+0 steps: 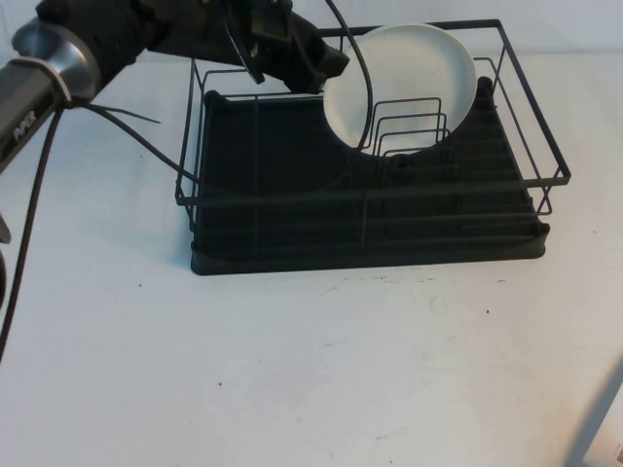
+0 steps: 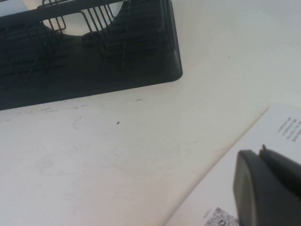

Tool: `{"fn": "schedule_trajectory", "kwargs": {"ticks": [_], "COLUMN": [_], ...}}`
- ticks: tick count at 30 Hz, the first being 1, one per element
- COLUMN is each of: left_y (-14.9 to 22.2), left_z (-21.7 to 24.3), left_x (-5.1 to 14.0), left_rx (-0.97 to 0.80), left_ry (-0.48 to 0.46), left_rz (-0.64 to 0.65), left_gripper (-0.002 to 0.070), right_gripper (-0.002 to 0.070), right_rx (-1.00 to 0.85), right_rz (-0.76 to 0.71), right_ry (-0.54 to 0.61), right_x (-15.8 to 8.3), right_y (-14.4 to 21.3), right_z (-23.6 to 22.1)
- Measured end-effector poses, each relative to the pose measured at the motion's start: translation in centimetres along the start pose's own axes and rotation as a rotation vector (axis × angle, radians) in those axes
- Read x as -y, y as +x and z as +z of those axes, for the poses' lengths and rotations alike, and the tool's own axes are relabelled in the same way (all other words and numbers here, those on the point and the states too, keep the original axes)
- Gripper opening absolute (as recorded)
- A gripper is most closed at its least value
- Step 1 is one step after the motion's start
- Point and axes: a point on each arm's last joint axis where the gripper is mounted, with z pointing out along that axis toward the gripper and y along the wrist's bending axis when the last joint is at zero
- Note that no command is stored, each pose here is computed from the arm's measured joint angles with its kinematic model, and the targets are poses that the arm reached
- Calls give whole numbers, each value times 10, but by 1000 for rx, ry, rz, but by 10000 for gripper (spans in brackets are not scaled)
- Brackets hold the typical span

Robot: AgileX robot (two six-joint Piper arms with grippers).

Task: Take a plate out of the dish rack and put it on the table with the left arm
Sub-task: Grasp the plate from the shelf

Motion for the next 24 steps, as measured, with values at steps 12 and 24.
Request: {"fn": "schedule_trajectory", "kwargs": {"ticks": [12, 24], "left_y": [26, 38], "left_z": [41, 65], "left_x": [-4, -9], "left_rx": [92, 159], "left_ry": [-23, -53], "left_rz": [-17, -59], "left_gripper": [428, 428], "right_gripper": [-20, -20], "right_rx": [0, 0], "right_rz": [0, 0], "right_ry": [2, 2], "right_x": [0, 0], "right_y": [0, 0], "right_z": [0, 0]}}
